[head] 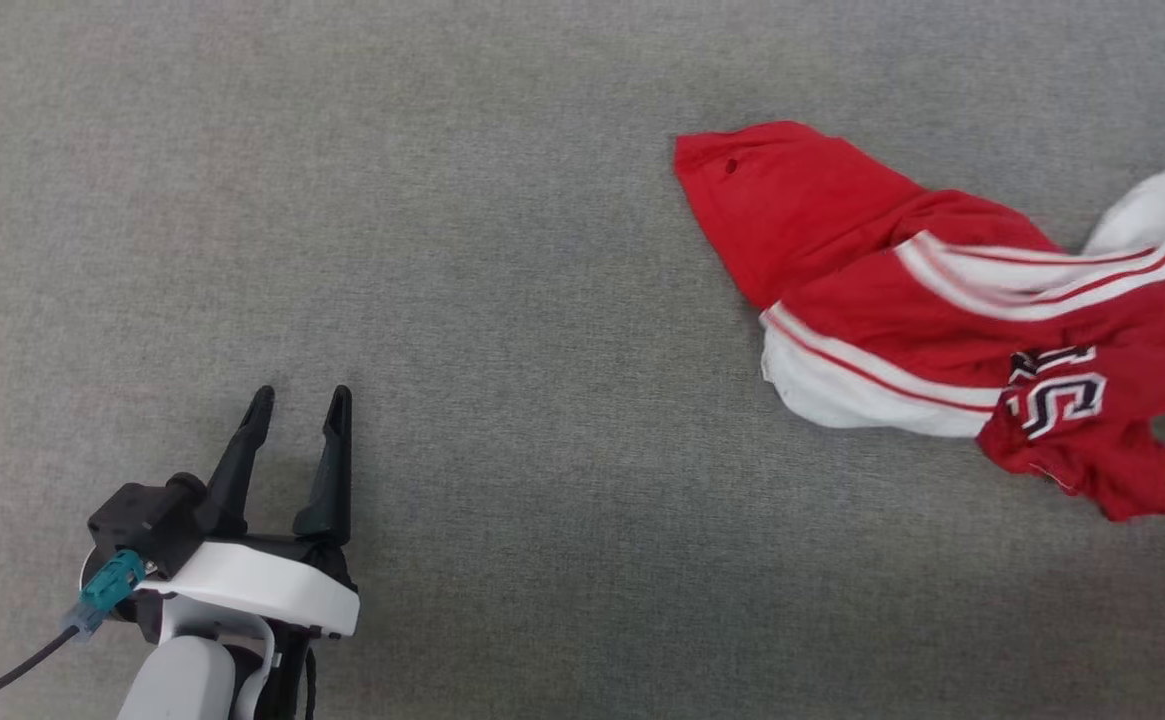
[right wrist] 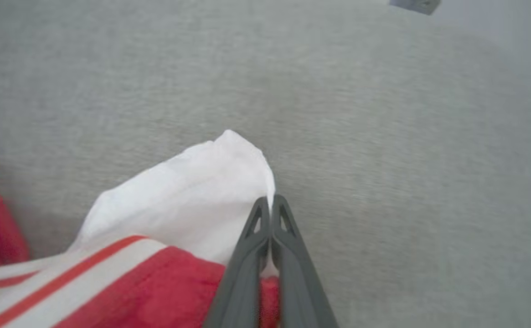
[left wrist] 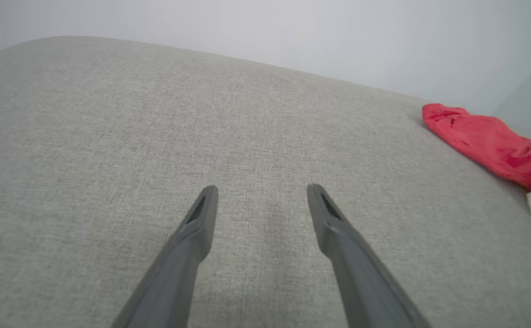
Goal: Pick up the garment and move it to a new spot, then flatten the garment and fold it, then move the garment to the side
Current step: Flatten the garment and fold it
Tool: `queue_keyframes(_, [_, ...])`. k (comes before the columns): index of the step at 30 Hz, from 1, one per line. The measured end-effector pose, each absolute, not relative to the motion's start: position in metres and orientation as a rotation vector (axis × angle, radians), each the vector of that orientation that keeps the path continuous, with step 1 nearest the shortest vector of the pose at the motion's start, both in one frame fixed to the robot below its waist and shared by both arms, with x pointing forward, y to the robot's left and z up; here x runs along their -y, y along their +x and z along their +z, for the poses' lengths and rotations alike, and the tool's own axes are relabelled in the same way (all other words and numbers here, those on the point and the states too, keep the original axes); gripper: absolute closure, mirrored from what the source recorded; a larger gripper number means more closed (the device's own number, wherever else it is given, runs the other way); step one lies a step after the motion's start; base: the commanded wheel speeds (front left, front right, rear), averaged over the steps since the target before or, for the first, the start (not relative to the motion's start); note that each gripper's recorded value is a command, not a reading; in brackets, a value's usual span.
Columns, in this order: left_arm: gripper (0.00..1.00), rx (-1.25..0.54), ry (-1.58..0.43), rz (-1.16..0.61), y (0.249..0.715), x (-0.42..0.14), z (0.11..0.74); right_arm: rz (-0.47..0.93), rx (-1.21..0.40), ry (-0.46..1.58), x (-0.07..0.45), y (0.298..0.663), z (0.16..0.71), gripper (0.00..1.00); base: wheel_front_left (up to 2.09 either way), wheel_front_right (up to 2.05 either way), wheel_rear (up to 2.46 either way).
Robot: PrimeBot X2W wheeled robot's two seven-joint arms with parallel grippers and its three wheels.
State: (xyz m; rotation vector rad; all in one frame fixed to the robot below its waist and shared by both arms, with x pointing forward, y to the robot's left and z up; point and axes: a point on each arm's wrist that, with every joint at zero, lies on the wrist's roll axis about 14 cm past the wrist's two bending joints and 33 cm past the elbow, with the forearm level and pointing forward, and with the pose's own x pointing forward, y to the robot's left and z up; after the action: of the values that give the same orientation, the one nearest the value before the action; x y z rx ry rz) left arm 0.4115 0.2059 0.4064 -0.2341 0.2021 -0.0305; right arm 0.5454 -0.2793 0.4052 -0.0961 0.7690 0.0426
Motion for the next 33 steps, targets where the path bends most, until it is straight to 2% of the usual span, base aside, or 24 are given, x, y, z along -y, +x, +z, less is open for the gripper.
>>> queue_keyframes(11, [0.00, -0.208, -0.231, -0.090, 0.417, -0.191, 0.406, -0.315, -0.695, -0.062, 0.397, 0.507, 0.420, 1.00, 0.00, 0.00, 0.00])
queue_keyframes(18, [0.00, -0.204, -0.215, -0.116, 0.422, -0.189, 0.407, -0.340, -0.676, -0.034, 0.388, 0.500, 0.406, 1.00, 0.00, 0.00, 0.00])
queue_keyframes(19, [0.00, -0.202, -0.211, -0.124, 0.423, -0.188, 0.408, -0.345, -0.665, -0.029, 0.388, 0.500, 0.408, 0.89, 0.00, 0.00, 0.00])
queue_keyframes(20, [0.00, -0.197, -0.209, -0.131, 0.424, -0.187, 0.410, -0.347, -0.659, -0.025, 0.388, 0.500, 0.409, 0.35, 0.00, 0.00, 0.00])
queue_keyframes(21, [0.00, -0.197, -0.209, -0.131, 0.424, -0.187, 0.410, -0.347, -0.659, -0.025, 0.388, 0.500, 0.409, 0.00, 0.00, 0.00, 0.00])
queue_keyframes(27, [0.00, -0.111, -0.158, -0.229, 0.441, -0.177, 0.443, -0.353, -0.479, -0.033, 0.389, 0.503, 0.442, 0.00, 0.00, 0.00, 0.00])
queue_keyframes(33, [0.00, 0.001, -0.066, -0.416, 0.464, -0.150, 0.490, -0.335, -0.263, -0.027, 0.378, 0.485, 0.475, 0.00, 0.00, 0.00, 0.00])
